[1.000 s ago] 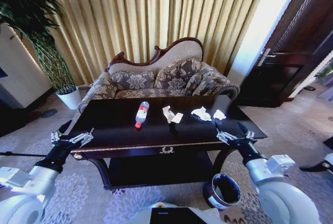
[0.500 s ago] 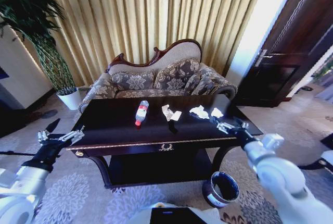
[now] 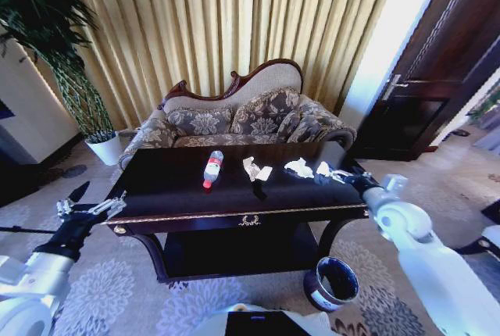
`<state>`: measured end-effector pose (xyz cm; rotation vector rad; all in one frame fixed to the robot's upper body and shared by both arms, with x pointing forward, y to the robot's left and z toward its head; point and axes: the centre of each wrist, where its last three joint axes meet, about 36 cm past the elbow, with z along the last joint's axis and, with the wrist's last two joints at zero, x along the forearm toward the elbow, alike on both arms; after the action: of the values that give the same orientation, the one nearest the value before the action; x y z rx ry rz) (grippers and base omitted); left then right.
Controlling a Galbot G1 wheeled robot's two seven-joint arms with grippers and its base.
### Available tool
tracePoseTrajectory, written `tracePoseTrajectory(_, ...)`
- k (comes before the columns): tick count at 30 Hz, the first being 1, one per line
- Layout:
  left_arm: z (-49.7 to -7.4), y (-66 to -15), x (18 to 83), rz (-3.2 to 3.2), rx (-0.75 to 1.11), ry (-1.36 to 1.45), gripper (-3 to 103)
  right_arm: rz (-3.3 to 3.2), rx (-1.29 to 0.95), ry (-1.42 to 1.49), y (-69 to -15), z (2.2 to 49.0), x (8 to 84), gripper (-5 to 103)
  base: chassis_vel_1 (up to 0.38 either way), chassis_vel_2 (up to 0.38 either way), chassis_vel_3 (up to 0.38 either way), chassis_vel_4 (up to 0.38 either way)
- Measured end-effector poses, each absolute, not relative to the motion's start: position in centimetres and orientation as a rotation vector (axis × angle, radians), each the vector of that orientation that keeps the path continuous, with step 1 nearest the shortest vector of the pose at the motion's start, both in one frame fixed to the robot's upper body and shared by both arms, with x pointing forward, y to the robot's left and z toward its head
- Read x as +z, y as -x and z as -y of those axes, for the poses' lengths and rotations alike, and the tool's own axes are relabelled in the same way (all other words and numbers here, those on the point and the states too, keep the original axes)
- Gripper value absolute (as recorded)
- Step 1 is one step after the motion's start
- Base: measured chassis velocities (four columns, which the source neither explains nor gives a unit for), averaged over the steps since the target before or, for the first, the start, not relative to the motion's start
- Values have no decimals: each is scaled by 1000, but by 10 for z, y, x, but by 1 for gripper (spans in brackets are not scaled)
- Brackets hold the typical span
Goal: Move to the front of the table and place the trash on the table into the trash bin.
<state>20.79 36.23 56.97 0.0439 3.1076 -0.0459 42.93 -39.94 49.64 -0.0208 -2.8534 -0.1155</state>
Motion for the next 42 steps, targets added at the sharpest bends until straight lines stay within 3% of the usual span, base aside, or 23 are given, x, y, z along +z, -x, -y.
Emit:
tracePoseTrajectory(19, -363, -206, 569, -3087, -39, -43, 100, 2801, -65, 43, -475, 389, 469, 102, 0, 0, 0, 0)
tracePoseTrajectory(21, -363, -207, 570, -3085, -41, -46, 100, 2802, -62, 45, -476, 389, 467, 98, 0, 0, 0, 0)
tracePoseTrajectory(24, -362, -208, 569, -3082, -45, -52, 100, 2808, -48, 50, -475, 390, 464, 83, 0, 0, 0, 0)
tracePoseTrajectory(30, -362, -208, 569, -3082, -47, -54, 100, 2806, -41, 50, -473, 389, 460, 66, 0, 0, 0, 0)
tracePoseTrajectory(33, -362, -208, 570, -3081, -45, -54, 100, 2806, -41, 47, -472, 387, 459, 50, 0, 0, 0, 0)
tracePoseTrajectory(35, -362, -208, 570, -3081, -45, -54, 100, 2806, -41, 47, -472, 387, 459, 50, 0, 0, 0, 0)
tracePoseTrajectory(39, -362, -209, 571, -3076, -41, -55, 100, 2809, -38, 43, -471, 386, 460, 28, 0, 0, 0, 0)
tracePoseTrajectory(41, -362, -209, 571, -3075, -41, -55, 100, 2810, -37, 42, -470, 386, 460, 28, 0, 0, 0, 0)
tracePoseTrajectory(42, -362, -209, 571, -3074, -41, -55, 100, 2809, -36, 42, -470, 386, 460, 22, 0, 0, 0, 0)
